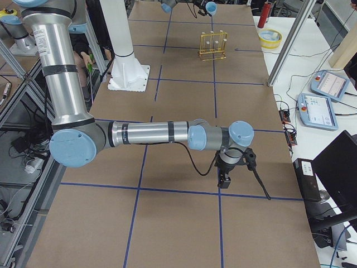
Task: Hang cup on cup holder
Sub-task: 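Lift the cup with the left gripper and tilt it sideways, then carry the tilted cup with the left gripper toward the gold rack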
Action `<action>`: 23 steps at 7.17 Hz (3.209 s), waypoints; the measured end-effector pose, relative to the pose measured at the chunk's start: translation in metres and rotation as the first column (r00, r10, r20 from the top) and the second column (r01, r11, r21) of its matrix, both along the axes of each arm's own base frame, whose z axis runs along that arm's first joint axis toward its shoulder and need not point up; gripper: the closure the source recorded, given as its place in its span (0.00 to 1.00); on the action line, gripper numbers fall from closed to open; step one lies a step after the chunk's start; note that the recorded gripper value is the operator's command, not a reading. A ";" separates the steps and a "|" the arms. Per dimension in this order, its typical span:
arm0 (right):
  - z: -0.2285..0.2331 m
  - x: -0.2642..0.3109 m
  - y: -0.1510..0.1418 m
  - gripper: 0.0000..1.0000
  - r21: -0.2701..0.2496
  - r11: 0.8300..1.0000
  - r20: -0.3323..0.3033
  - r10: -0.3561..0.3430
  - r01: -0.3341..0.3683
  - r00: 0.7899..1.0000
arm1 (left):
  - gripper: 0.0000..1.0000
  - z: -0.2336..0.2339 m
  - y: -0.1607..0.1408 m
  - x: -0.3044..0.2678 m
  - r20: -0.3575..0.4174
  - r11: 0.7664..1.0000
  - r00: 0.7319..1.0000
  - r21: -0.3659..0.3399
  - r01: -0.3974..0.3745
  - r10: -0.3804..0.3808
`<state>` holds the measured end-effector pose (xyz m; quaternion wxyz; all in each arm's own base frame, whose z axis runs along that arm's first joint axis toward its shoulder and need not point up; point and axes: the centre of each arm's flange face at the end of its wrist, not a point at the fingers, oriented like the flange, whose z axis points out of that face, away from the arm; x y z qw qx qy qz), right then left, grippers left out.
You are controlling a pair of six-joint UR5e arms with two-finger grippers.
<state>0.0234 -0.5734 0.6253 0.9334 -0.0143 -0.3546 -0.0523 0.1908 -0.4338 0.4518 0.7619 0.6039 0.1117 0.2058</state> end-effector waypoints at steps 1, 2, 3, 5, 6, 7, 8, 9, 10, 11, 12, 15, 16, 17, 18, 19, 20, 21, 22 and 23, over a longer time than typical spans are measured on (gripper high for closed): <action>0.000 0.000 0.000 0.00 0.000 1.000 0.000 0.000 0.000 1.000 | 1.00 -0.009 0.001 0.000 0.024 1.000 1.000 0.001 -0.002 0.002; 0.000 0.000 0.000 0.00 0.000 1.000 0.000 0.000 0.000 1.000 | 1.00 -0.019 0.002 0.000 0.057 1.000 0.998 0.001 -0.007 0.007; 0.000 0.000 0.000 0.00 0.000 1.000 0.000 0.000 0.000 1.000 | 1.00 -0.026 0.004 0.001 0.094 1.000 0.995 0.011 -0.018 0.017; 0.000 0.000 0.000 0.00 0.000 1.000 0.000 0.000 0.000 1.000 | 1.00 -0.041 0.006 -0.003 0.199 0.997 0.980 0.077 -0.027 0.011; 0.000 0.000 0.000 0.00 0.000 1.000 0.000 0.000 0.000 1.000 | 1.00 -0.047 0.005 -0.008 0.334 0.990 0.942 0.140 -0.027 -0.022; 0.000 0.000 0.000 0.00 0.000 1.000 0.000 0.000 0.000 1.000 | 1.00 -0.050 0.003 -0.014 0.486 0.980 0.871 0.197 -0.026 -0.074; 0.000 0.000 0.000 0.00 0.000 1.000 0.000 0.000 0.000 1.000 | 1.00 -0.052 0.004 -0.017 0.643 0.968 0.755 0.247 -0.045 -0.129; 0.000 0.000 0.000 0.00 0.000 1.000 0.000 0.000 0.000 1.000 | 1.00 -0.055 0.007 -0.016 0.775 0.956 0.605 0.284 -0.076 -0.182; 0.000 0.000 0.000 0.00 0.000 1.000 0.000 0.000 0.000 1.000 | 1.00 -0.059 0.012 -0.013 0.853 0.948 0.471 0.303 -0.096 -0.225; 0.000 0.000 0.000 0.00 0.000 1.000 0.000 0.000 0.000 1.000 | 1.00 -0.060 0.017 -0.007 0.889 0.945 0.379 0.312 -0.094 -0.256; 0.000 0.000 0.000 0.00 0.000 1.000 0.000 0.000 0.000 1.000 | 1.00 -0.060 0.024 0.002 0.913 0.948 0.299 0.312 -0.068 -0.279; 0.000 0.000 0.000 0.00 0.000 1.000 0.000 0.000 0.000 1.000 | 1.00 -0.061 0.049 0.033 0.946 0.945 -0.015 0.323 0.048 -0.323; 0.000 0.000 0.000 0.00 0.000 1.000 0.000 0.000 0.000 1.000 | 1.00 -0.063 0.056 0.043 0.937 0.937 -0.098 0.342 0.067 -0.335; 0.000 0.000 0.000 0.00 0.000 1.000 0.000 0.000 0.000 1.000 | 1.00 -0.064 0.064 0.053 0.925 0.930 -0.157 0.361 0.070 -0.347; 0.000 0.000 0.000 0.00 0.000 1.000 0.000 -0.001 0.001 1.000 | 1.00 -0.064 0.071 0.063 0.913 0.922 -0.192 0.380 0.069 -0.361; 0.000 0.000 0.000 0.00 0.000 1.000 0.000 -0.001 0.001 1.000 | 1.00 -0.059 0.076 0.073 0.904 0.916 -0.204 0.396 0.068 -0.376; 0.000 0.000 0.000 0.00 0.000 1.000 0.000 -0.001 0.001 1.000 | 1.00 -0.052 0.077 0.083 0.899 0.913 -0.213 0.404 0.060 -0.383; 0.000 0.000 0.000 0.00 0.000 1.000 0.000 0.000 0.000 1.000 | 1.00 -0.044 0.080 0.096 0.896 0.913 -0.219 0.405 0.042 -0.387; 0.000 0.000 0.000 0.00 0.000 1.000 0.000 -0.001 0.001 1.000 | 1.00 -0.038 0.082 0.109 0.895 0.914 -0.216 0.406 0.026 -0.391; 0.000 -0.001 0.000 0.00 0.000 1.000 0.000 -0.001 0.001 1.000 | 1.00 -0.033 0.081 0.123 0.895 0.913 -0.209 0.408 0.019 -0.395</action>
